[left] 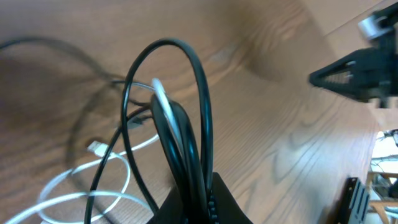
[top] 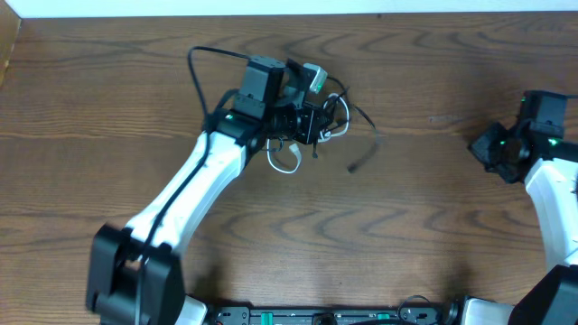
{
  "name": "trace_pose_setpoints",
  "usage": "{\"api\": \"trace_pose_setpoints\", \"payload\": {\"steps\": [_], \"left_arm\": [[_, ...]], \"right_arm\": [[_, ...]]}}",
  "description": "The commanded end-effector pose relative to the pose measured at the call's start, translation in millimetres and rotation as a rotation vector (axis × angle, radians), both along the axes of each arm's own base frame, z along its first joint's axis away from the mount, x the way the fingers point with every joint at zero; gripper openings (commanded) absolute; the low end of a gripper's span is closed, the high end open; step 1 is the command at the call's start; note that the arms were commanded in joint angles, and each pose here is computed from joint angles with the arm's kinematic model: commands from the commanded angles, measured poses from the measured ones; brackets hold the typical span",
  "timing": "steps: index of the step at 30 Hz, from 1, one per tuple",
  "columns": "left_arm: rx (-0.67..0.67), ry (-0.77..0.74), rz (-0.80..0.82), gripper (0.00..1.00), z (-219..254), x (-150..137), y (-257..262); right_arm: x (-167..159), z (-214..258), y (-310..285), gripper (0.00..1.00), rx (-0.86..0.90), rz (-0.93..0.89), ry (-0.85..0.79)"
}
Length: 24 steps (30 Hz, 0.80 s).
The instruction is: Untangle cables
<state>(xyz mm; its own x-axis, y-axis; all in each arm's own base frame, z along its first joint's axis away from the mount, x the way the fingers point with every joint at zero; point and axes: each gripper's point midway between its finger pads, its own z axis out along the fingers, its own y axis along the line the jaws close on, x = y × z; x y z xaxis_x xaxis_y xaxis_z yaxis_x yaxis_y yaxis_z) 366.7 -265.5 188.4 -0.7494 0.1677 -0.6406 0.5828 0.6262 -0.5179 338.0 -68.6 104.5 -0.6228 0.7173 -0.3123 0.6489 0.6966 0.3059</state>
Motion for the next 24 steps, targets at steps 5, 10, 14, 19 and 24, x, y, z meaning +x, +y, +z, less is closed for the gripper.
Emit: {"api": "trace_pose_setpoints", "payload": {"steps": [5, 10, 14, 19, 24], "left_arm": [[-0.143, -0.186, -0.096, 0.08, 99, -42, -7], [-0.185, -0.176, -0.152, 0.08, 106, -53, -13], [-0.171, -0.180, -0.126, 0.08, 103, -48, -11], [-0.167, -0.153, -0.082, 0.08, 102, -44, -9], [-0.180, -0.122, -0.074, 0.08, 102, -46, -12]], "right_arm": [[24, 61, 98, 0.61, 0.318, 0.701, -0.421], [6, 130, 160, 0.75, 0.597, 1.033, -0.747], [7, 128, 192, 0.75, 0.641, 1.030, -0.663], [10, 110, 231, 0.77, 0.540, 1.057, -0.583], [18, 99, 249, 0.74, 0.485, 0.979, -0.515]]}}
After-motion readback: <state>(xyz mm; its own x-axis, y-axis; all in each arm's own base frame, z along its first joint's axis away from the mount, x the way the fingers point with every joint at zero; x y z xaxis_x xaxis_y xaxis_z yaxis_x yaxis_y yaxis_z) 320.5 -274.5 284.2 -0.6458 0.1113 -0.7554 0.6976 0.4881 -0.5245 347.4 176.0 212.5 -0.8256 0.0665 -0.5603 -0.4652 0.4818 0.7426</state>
